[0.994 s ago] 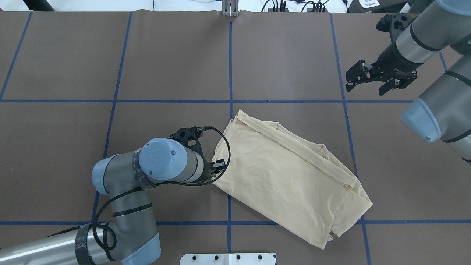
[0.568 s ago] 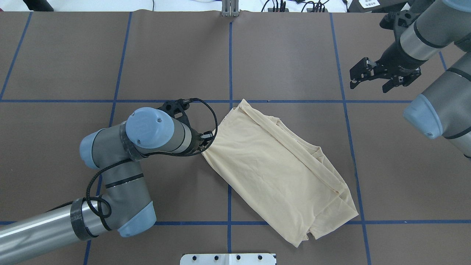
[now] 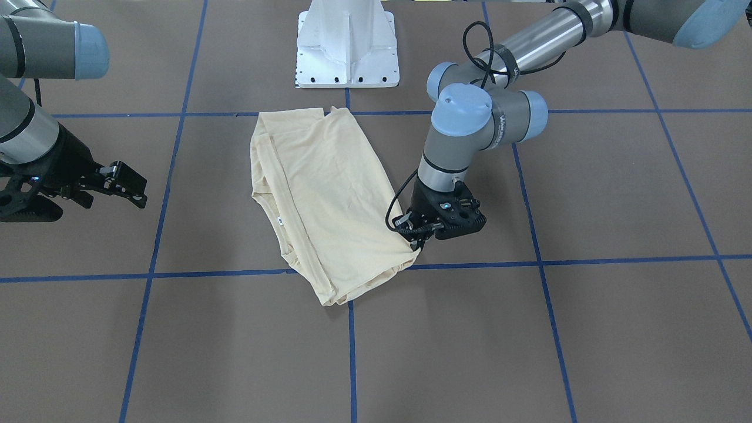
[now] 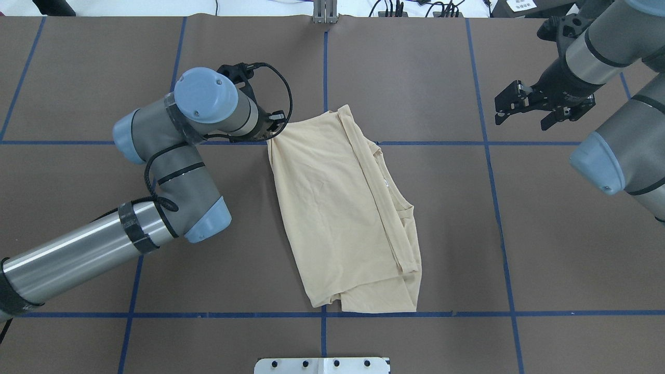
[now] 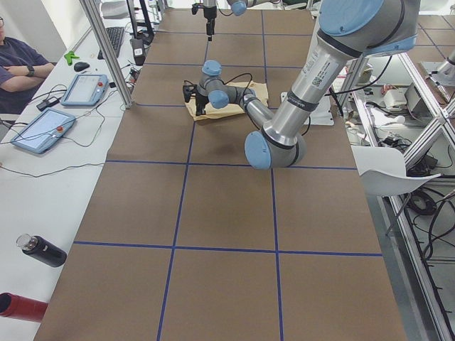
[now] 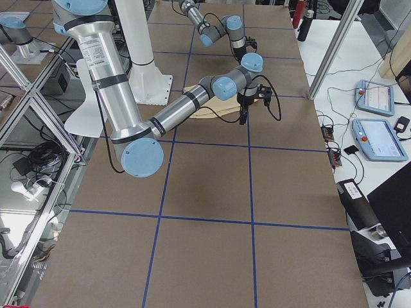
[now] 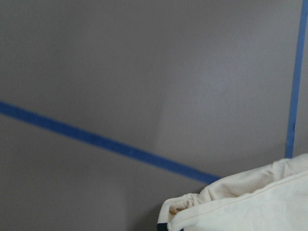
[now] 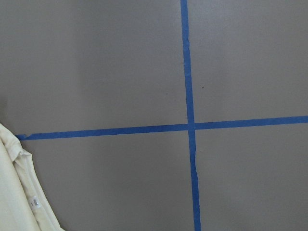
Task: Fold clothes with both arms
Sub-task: 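Pull the held corner away from the robot with the left gripper, rotating the shirt, then release the shirt and raise the left gripper while the right gripper moves to the shirt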
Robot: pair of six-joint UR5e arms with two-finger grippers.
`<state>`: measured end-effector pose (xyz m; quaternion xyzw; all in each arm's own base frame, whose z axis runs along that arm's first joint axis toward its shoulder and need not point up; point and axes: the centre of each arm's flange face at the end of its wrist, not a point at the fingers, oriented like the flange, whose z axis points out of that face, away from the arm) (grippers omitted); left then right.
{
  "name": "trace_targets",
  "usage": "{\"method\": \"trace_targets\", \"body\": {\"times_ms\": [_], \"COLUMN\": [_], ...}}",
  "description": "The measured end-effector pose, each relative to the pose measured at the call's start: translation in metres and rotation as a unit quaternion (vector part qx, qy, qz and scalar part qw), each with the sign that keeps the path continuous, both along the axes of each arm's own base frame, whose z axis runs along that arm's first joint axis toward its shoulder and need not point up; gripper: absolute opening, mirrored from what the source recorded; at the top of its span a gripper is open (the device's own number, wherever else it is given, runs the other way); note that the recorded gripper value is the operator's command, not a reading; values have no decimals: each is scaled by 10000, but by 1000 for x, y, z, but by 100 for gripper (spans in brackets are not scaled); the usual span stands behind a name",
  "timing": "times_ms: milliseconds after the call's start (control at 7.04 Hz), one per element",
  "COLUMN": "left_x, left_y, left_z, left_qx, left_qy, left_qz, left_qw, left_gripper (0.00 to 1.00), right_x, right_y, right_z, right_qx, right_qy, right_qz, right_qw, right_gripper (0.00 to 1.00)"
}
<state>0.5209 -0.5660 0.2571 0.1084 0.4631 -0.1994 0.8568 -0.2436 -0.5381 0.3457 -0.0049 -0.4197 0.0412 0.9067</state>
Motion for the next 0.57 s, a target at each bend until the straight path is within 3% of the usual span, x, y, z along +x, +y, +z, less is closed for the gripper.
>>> {"method": "trace_targets", "body": {"times_ms": [284,426,568], "left_x": [7,10,7], "left_y": [-43,-53,-59], "left_z": [11,11,11], "left_qx": [603,802,929], "left_qy": [157,276,335], "left_qz": [-394,-529,-663], "left_qw": [9973,9950,9929], "left_gripper": [0,89,100], "right_x": [0,0,0], "right_y": [0,0,0], "right_z": [0,0,-1], "right_qx": [-4,-3,9], "right_qy": [-4,-3,-4], "right_qz": [7,11,7], "right_qw": [10000,10000,10000], "right_gripper": [100,100,100]}}
